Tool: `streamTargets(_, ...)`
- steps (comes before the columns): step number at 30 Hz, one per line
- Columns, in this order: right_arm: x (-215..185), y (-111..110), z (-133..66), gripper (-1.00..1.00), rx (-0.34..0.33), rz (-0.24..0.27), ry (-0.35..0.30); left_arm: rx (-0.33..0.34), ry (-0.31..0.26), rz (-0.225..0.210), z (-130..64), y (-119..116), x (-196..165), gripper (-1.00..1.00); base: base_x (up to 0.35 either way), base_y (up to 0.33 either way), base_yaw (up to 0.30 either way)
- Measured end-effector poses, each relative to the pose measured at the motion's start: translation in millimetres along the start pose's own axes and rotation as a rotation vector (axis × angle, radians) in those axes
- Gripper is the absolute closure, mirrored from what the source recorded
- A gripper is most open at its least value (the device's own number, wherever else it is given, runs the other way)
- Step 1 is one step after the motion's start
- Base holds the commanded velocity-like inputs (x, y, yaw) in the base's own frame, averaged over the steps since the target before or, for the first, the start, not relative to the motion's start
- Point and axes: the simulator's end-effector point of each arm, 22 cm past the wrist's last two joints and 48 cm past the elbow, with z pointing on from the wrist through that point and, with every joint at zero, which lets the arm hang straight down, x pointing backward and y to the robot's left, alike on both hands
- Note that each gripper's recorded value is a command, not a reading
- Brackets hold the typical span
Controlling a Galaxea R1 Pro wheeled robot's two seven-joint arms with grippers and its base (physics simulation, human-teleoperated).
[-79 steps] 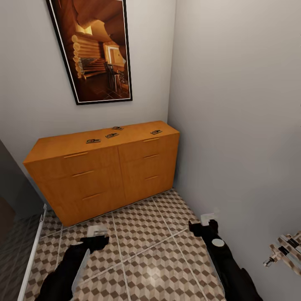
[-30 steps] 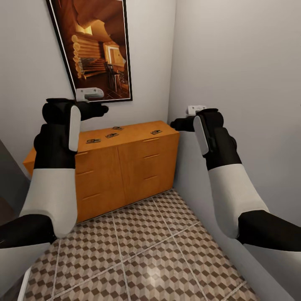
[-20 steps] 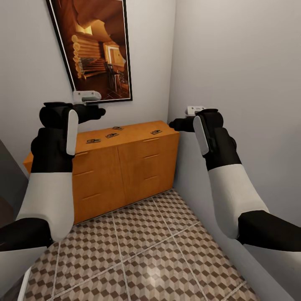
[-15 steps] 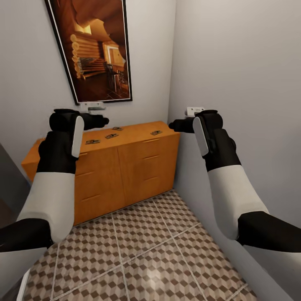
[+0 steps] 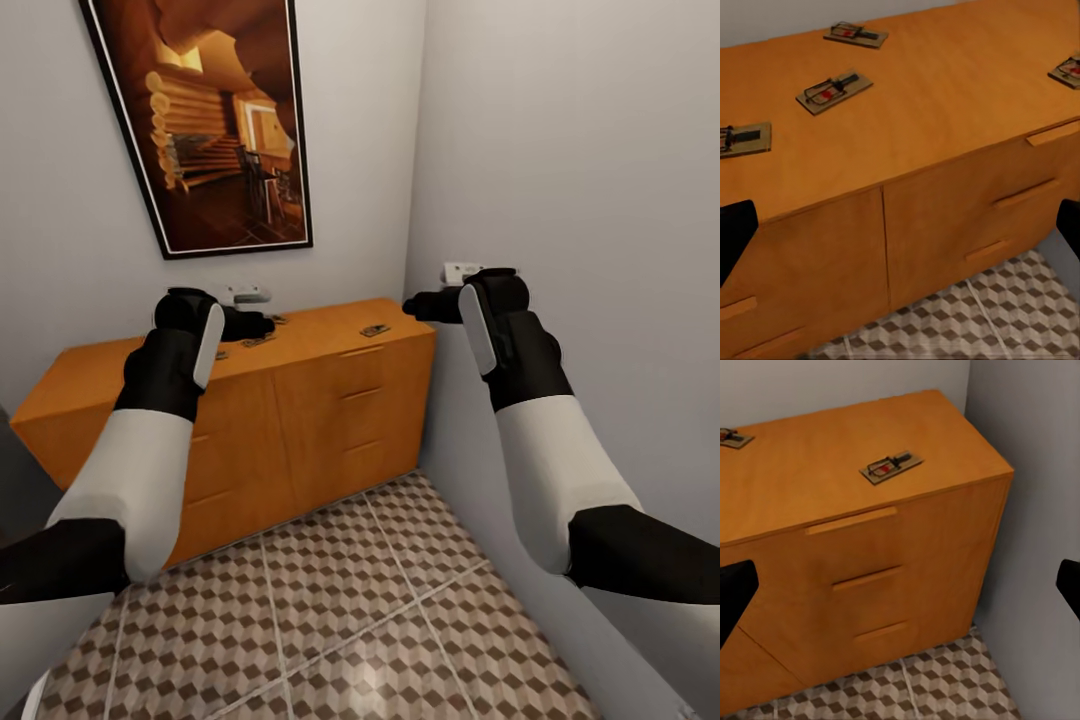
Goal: Take the four mousetraps from the cabinet in the bathroom and place them on the bathroom floor. Make sure all four end up on the same floor surface, and ensure that at least two of them are either under or directly next to the same bathroom sink.
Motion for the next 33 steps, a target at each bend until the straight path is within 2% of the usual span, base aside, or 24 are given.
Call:
streamTargets(7,14.7,0.3,8.5,-1.00,0.003,-0.001,0.040,0.008,0.040,0.001,8.1,-4.6,13.7,-1.00,0.325,0.039,0.000)
streamTargets(16,23.0,0.7,12.9,-1.00,0.004,0.000,0.063,0.011,0.045,0.000,8.5,-5.8,14.8,-1.00,0.325,0.102,0.000)
streamTargets(20,36.6,1.8,19.8,-1.00,0.003,-0.001,0.098,0.012,0.039,-0.001,7.1,-5.4,12.3,-1.00,0.217,0.080,0.000)
streamTargets(24,42.4,3.2,22.7,-1.00,0.003,-0.001,0.113,0.011,-0.006,-0.001,-2.4,-5.6,-3.6,-1.00,0.059,0.021,0.000)
streamTargets(25,44.5,3.3,23.6,-1.00,0.004,-0.001,0.119,0.009,-0.038,0.002,-9.9,-5.9,-14.6,-1.00,0.022,0.008,0.000)
streamTargets(26,45.0,3.2,24.1,-1.00,0.005,-0.001,0.121,0.008,-0.048,0.004,-12.0,-6.0,-17.7,-1.00,0.018,0.007,0.000)
streamTargets(28,45.9,2.9,24.6,-1.00,0.006,-0.001,0.124,0.008,-0.060,0.008,-14.8,-6.6,-21.6,-1.00,0.009,0.003,0.000)
streamTargets(33,53.0,-9.6,27.3,-1.00,0.073,0.001,0.144,0.002,-0.069,0.018,-17.1,-5.8,-24.6,-1.00,0.033,0.001,0.000)
